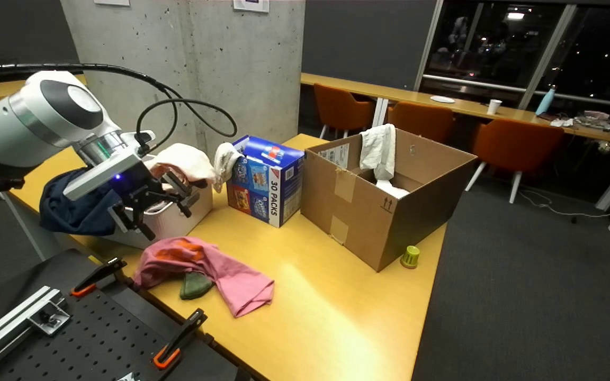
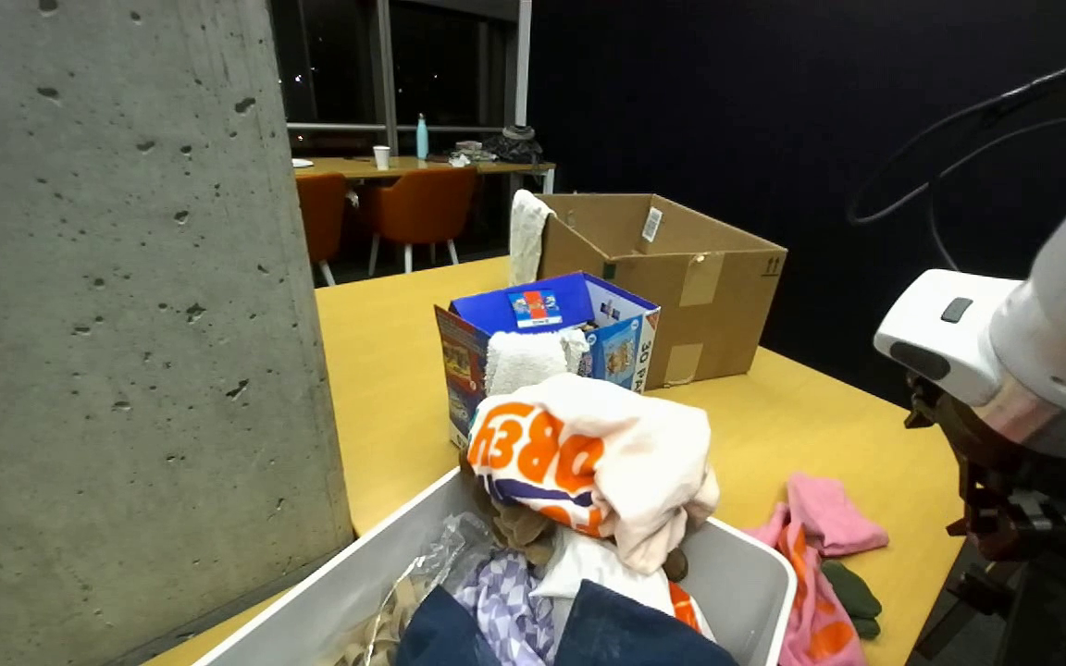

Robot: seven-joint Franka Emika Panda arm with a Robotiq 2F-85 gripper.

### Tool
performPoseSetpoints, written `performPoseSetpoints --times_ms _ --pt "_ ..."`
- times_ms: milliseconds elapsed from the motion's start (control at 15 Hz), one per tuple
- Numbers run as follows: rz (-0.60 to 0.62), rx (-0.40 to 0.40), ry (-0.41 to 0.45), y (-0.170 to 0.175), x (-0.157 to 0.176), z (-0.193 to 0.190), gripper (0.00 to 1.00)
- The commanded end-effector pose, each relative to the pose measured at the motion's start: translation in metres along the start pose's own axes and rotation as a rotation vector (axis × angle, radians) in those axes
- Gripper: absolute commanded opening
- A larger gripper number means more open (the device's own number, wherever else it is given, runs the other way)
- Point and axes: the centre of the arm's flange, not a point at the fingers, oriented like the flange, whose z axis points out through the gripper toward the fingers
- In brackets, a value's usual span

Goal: Put the shirts over the stuffed toys and put them into the laundry basket

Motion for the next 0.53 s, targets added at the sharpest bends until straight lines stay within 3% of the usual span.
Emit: performPoseSetpoints --times_ms 0,467 --pt "-0.144 -0.02 0.129 0.006 -0.036 0.013 1.0" --pt "-0.357 0.01 0.258 0.012 -0.007 0.032 1.0"
